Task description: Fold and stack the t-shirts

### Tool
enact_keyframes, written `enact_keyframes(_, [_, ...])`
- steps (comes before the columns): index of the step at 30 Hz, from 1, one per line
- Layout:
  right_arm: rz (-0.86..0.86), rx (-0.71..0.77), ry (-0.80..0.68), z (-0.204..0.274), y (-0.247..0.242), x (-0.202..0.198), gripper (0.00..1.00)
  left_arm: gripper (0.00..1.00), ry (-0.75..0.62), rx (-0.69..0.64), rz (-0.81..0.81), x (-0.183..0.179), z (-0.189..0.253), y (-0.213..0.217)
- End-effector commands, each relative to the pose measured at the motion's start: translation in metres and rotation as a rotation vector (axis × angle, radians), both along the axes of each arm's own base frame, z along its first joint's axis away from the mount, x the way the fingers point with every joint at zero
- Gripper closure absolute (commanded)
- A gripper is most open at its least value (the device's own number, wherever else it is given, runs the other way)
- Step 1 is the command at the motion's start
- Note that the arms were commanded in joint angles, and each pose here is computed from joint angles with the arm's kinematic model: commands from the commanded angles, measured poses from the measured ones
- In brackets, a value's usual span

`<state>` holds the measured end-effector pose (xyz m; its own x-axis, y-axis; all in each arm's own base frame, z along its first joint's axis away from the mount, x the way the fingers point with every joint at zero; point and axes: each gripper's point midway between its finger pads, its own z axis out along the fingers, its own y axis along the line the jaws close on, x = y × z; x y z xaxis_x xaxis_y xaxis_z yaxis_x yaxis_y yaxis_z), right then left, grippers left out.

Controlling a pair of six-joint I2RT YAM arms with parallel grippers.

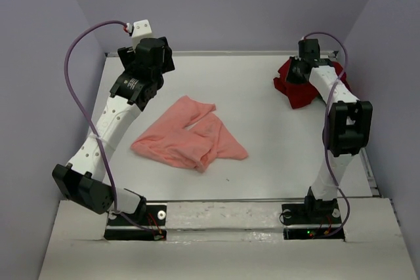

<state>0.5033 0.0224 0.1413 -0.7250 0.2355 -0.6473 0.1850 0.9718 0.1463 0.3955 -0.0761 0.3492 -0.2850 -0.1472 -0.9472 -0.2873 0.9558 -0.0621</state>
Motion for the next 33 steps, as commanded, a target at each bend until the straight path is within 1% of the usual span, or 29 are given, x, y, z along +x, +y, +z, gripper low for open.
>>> enact_keyframes(1, [0.073, 0.106, -0.006, -0.01, 0.03, 0.001, 1.0, 0.01, -0.056, -0.021, -0.007, -0.001, 0.017, 0.001])
enact_keyframes(2, [0.067, 0.109, 0.025, -0.023, 0.03, -0.007, 1.0, 0.01, -0.057, -0.021, -0.006, -0.001, 0.017, 0.001])
enact_keyframes(5, [0.047, 0.114, 0.027, -0.033, 0.029, -0.014, 1.0, 0.01, -0.059, -0.012, -0.001, 0.001, 0.018, 0.002])
enact_keyframes(8, [0.011, 0.107, 0.063, -0.057, 0.028, -0.031, 1.0, 0.01, -0.053, -0.009, 0.0, 0.003, 0.016, 0.002])
enact_keyframes(9, [-0.005, 0.095, 0.058, -0.057, 0.025, -0.03, 1.0, 0.01, -0.054, -0.009, -0.003, 0.003, 0.017, 0.001])
enact_keyframes(10, [-0.037, 0.06, 0.077, -0.068, 0.016, -0.036, 1.0, 0.01, -0.053, -0.01, -0.003, 0.002, 0.016, 0.001])
enact_keyframes(13, [-0.054, 0.016, 0.094, -0.084, 0.008, -0.038, 1.0, 0.01, -0.052, -0.014, -0.007, 0.002, 0.015, 0.0])
enact_keyframes(16, [-0.068, -0.028, 0.118, -0.095, 0.0, -0.034, 1.0, 0.01, -0.05, -0.014, -0.01, 0.002, 0.014, 0.0])
enact_keyframes(18, [-0.094, -0.039, 0.1, -0.087, -0.012, -0.021, 1.0, 0.01, -0.042, -0.007, -0.012, 0.002, 0.011, 0.0])
enact_keyframes(19, [-0.096, -0.061, 0.121, -0.092, -0.015, -0.021, 1.0, 0.01, -0.044, -0.006, -0.007, 0.001, 0.012, 0.001])
enact_keyframes(20, [-0.122, -0.079, 0.095, -0.082, -0.025, -0.009, 1.0, 0.01, -0.044, -0.006, -0.008, 0.001, 0.012, 0.001])
enact_keyframes(22, [-0.126, -0.103, 0.119, -0.085, -0.033, -0.005, 1.0, 0.01, -0.043, -0.005, -0.008, 0.001, 0.012, 0.001])
enact_keyframes(24, [-0.139, -0.127, 0.105, -0.075, -0.042, 0.007, 1.0, 0.01, -0.042, -0.004, -0.008, 0.001, 0.011, 0.001])
enact_keyframes(25, [-0.152, -0.133, 0.125, -0.083, -0.048, 0.009, 1.0, 0.01, -0.039, -0.002, -0.005, 0.001, 0.011, 0.002])
enact_keyframes(26, [-0.157, -0.142, 0.109, -0.076, -0.05, 0.017, 1.0, 0.01, -0.04, -0.001, -0.004, 0.002, 0.011, 0.001])
enact_keyframes(31, [-0.196, -0.193, 0.153, -0.093, -0.07, 0.025, 1.0, 0.01, -0.049, 0.004, 0.001, 0.001, 0.016, 0.003])
enact_keyframes(32, [-0.202, -0.201, 0.132, -0.087, -0.072, 0.034, 1.0, 0.01, -0.046, 0.005, 0.001, 0.002, 0.016, 0.003])
enact_keyframes(33, [-0.189, -0.2, 0.151, -0.099, -0.071, 0.037, 1.0, 0.01, -0.045, 0.005, 0.002, 0.002, 0.016, 0.003])
